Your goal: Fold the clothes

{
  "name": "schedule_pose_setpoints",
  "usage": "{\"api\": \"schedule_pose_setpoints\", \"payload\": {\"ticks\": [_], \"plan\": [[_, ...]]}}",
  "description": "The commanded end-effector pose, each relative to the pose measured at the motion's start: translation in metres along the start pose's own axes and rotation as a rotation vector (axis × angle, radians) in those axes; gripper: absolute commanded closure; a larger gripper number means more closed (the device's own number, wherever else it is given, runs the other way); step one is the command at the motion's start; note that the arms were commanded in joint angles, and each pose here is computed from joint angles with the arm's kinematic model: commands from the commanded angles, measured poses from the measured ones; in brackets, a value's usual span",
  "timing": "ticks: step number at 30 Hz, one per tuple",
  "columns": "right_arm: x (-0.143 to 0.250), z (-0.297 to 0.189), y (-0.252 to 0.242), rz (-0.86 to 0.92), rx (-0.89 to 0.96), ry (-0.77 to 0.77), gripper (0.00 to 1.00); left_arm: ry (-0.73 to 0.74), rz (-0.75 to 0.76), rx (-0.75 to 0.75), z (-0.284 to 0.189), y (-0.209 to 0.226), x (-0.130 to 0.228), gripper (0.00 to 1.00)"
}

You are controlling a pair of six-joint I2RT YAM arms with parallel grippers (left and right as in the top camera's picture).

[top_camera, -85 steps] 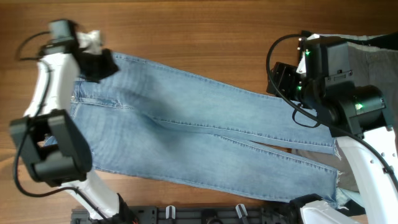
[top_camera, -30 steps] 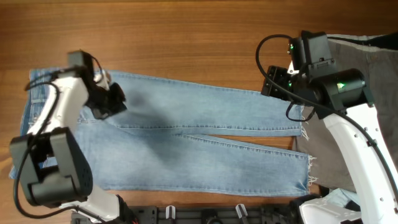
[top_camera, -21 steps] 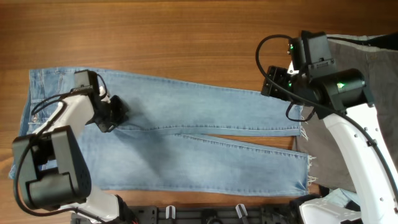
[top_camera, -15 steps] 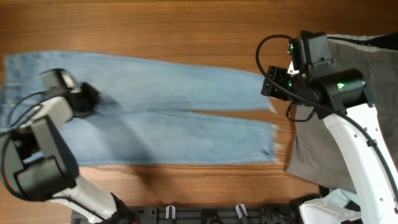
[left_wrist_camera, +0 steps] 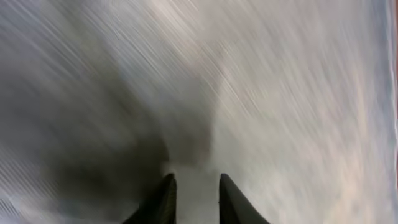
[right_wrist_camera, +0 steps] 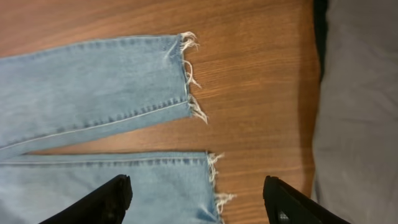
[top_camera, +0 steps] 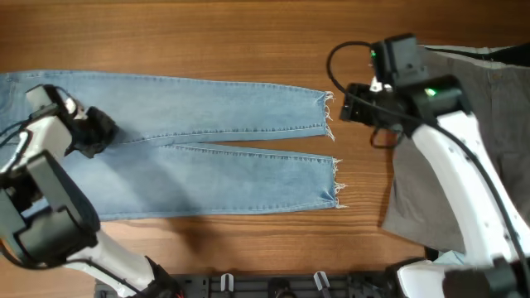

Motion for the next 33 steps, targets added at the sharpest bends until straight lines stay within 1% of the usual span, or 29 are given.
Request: {"api": "schedule_pose_setpoints", "payload": {"ticks": [1,2,3,5,6,8,9,11,15,17,21,25,26,28,29,30,31,32,33], "plan": [[-0.007,0.038,0.011,-0.080,-0.006,0.055,0.33,-0.124,0.189,0.051,-0.063,-0.060,-0.011,0.72],[-0.010,0.049,0.014,-0.080,-0.005,0.058,0.37,-0.145,0.220,0.067,-0.079,-0.074,-0.006,0.70],[-0.013,0.060,0.017,-0.087,-0.006,0.056,0.38,-0.160,0.242,0.078,-0.089,-0.083,-0.002,0.68],[-0.020,0.082,0.023,-0.118,-0.011,0.049,0.39,-0.200,0.298,0.105,-0.118,-0.106,0.012,0.53],[-0.023,0.090,0.025,-0.131,-0.016,0.044,0.38,-0.211,0.316,0.115,-0.128,-0.112,0.017,0.47],[-0.029,0.112,0.030,-0.154,-0.024,0.036,0.30,-0.240,0.361,0.143,-0.155,-0.127,0.035,0.42],[-0.031,0.122,0.032,-0.159,-0.025,0.033,0.28,-0.252,0.378,0.154,-0.167,-0.132,0.044,0.38],[-0.033,0.142,0.034,-0.174,-0.025,0.033,0.27,-0.270,0.407,0.173,-0.187,-0.139,0.060,0.37],[-0.030,0.181,0.034,-0.173,-0.013,0.056,0.27,-0.301,0.461,0.211,-0.221,-0.147,0.092,0.31],[-0.025,0.198,0.035,-0.175,-0.027,0.078,0.28,-0.312,0.480,0.225,-0.233,-0.149,0.105,0.30],[-0.012,0.226,0.045,-0.182,-0.108,0.145,0.28,-0.313,0.499,0.237,-0.251,-0.144,0.130,0.27],[-0.004,0.234,0.057,-0.240,-0.207,0.186,0.32,-0.289,0.493,0.227,-0.256,-0.136,0.143,0.23],[-0.003,0.236,0.058,-0.249,-0.216,0.190,0.35,-0.282,0.491,0.225,-0.256,-0.135,0.145,0.23],[-0.003,0.237,0.058,-0.253,-0.216,0.188,0.43,-0.264,0.486,0.218,-0.255,-0.133,0.148,0.23],[-0.003,0.238,0.057,-0.254,-0.214,0.188,0.50,-0.257,0.484,0.215,-0.254,-0.132,0.150,0.23],[-0.003,0.238,0.057,-0.254,-0.209,0.184,0.63,-0.252,0.483,0.213,-0.254,-0.131,0.150,0.22],[-0.006,0.239,0.055,-0.254,-0.195,0.171,0.82,-0.249,0.482,0.212,-0.253,-0.131,0.151,0.22],[-0.010,0.240,0.051,-0.250,-0.165,0.147,0.96,-0.250,0.482,0.212,-0.253,-0.131,0.151,0.22],[-0.018,0.240,0.048,-0.236,-0.136,0.113,0.96,-0.250,0.482,0.212,-0.253,-0.131,0.151,0.22]]}}
Point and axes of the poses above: each gripper's point midway between its finger pads, its own z axis out along the fingers, its own y axis along the line the jaws close on, x = y × z, the point moved 3 cm from there along -z, back along the fingers, and after that the axes turned 10 degrees about z, right-handed, at the moved point
